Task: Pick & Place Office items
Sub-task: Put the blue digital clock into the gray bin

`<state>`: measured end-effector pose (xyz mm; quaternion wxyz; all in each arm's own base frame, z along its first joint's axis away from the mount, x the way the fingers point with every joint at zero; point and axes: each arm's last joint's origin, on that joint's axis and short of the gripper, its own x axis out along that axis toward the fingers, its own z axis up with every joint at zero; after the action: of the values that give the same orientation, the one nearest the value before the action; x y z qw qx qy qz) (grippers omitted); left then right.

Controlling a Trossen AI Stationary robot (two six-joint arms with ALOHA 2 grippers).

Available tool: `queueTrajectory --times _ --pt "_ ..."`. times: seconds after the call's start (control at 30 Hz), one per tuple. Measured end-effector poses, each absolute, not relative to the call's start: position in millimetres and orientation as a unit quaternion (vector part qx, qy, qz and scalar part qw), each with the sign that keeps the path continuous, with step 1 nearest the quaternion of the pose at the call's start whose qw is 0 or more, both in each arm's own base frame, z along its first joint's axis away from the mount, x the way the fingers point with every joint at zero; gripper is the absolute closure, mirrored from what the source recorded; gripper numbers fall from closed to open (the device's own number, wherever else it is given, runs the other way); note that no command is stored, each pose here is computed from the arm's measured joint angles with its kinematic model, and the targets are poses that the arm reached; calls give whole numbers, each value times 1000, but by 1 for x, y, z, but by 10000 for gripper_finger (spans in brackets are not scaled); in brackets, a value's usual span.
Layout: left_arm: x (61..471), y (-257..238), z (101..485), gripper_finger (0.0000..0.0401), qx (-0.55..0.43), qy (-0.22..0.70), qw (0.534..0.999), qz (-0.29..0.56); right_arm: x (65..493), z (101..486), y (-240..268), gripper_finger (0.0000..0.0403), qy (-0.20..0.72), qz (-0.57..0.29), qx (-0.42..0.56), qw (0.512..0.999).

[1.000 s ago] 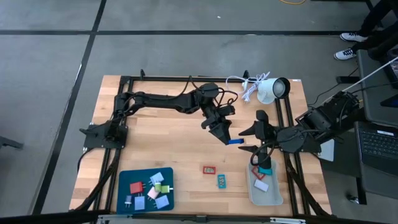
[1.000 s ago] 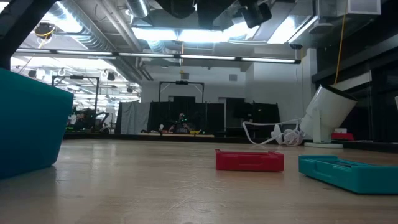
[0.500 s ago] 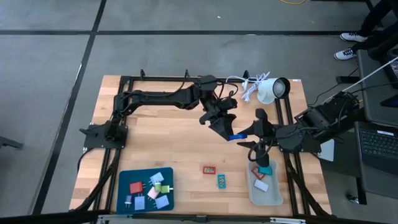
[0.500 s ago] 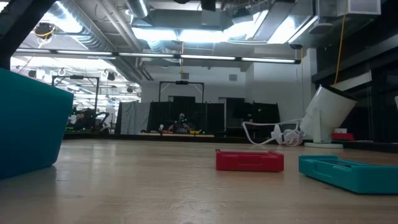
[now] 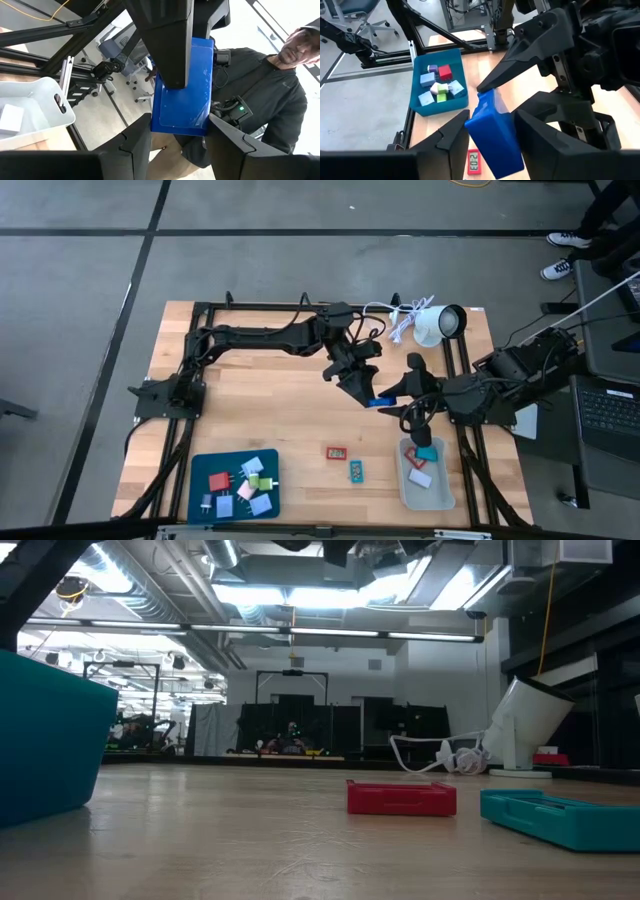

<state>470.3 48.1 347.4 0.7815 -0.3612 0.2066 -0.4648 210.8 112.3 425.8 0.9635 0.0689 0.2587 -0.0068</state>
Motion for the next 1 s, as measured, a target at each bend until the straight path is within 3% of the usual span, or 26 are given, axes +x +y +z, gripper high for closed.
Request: queueTrajectory --times 0.23,0.43,0.67,1.0 --pt "470 48 347 249 -362 211 777 -469 213 426 108 340 260 -10 48 964" --pt "470 48 347 248 -361 210 778 -469 213 425 107 340 262 -3 37 964" --pt "467 66 335 202 -355 222 795 -439 210 420 108 346 301 20 79 950" --pt "441 130 296 247 -340 285 839 -315 181 388 123 346 476 18 153 866"
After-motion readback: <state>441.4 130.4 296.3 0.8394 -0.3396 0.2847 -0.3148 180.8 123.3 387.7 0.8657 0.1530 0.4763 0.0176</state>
